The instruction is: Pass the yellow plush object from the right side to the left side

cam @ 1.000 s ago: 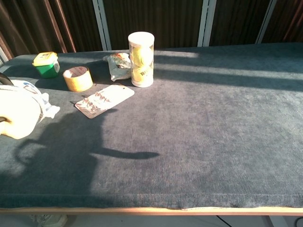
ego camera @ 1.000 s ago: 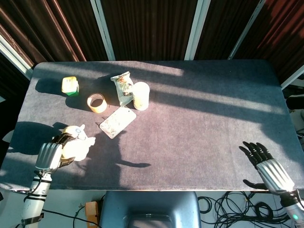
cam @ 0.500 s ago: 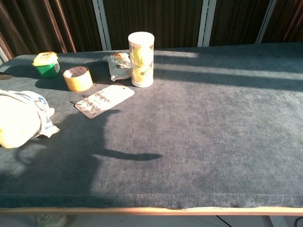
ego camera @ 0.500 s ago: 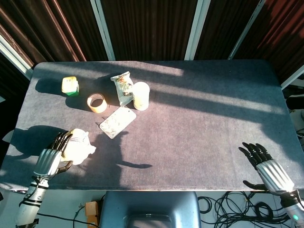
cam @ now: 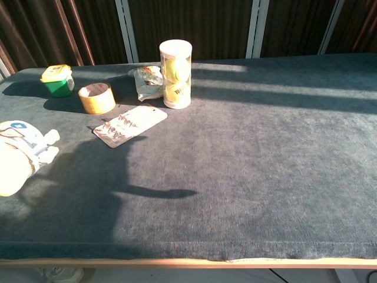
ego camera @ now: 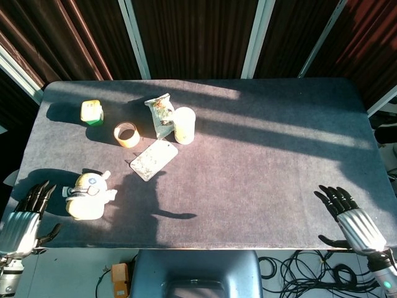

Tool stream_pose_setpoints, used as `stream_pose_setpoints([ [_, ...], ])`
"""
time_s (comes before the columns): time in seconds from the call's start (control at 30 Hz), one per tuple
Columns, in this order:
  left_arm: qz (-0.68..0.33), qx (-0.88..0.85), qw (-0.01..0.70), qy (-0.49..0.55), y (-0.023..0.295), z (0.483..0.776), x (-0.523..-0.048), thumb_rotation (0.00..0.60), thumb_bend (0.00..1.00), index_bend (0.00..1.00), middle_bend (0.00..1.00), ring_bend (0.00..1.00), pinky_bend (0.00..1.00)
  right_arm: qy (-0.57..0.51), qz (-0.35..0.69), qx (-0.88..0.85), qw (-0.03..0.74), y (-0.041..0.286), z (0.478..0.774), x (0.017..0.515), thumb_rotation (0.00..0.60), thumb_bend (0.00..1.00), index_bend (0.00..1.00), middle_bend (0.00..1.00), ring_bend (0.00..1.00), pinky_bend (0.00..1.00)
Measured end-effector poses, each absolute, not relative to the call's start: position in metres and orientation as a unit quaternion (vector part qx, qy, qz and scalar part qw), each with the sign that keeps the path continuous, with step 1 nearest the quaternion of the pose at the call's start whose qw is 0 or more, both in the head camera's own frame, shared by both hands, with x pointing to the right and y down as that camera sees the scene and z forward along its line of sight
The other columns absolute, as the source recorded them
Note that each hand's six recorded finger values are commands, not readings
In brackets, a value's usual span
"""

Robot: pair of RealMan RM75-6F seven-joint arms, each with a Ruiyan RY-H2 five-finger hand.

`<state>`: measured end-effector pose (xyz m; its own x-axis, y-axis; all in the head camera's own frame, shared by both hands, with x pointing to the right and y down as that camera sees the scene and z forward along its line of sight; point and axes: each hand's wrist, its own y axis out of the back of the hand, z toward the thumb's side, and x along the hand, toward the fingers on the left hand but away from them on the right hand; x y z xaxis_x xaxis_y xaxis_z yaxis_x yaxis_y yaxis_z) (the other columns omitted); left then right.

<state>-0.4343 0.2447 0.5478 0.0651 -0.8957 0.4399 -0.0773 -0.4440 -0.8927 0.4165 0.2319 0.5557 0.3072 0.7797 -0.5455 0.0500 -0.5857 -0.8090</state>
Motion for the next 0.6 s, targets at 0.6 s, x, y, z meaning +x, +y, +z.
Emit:
stream_pose_setpoints([
  [0.6,-0.579,-0.604,0.381,0.394,0.29,0.534,-0.465,0.6,0.25,0.0,0.0,0.03,0.17,-0.293,0.538,-0.695,0.376,0.246,0.555,0.419,0.6,0.0,0.0,0.0,0.0,0.05],
])
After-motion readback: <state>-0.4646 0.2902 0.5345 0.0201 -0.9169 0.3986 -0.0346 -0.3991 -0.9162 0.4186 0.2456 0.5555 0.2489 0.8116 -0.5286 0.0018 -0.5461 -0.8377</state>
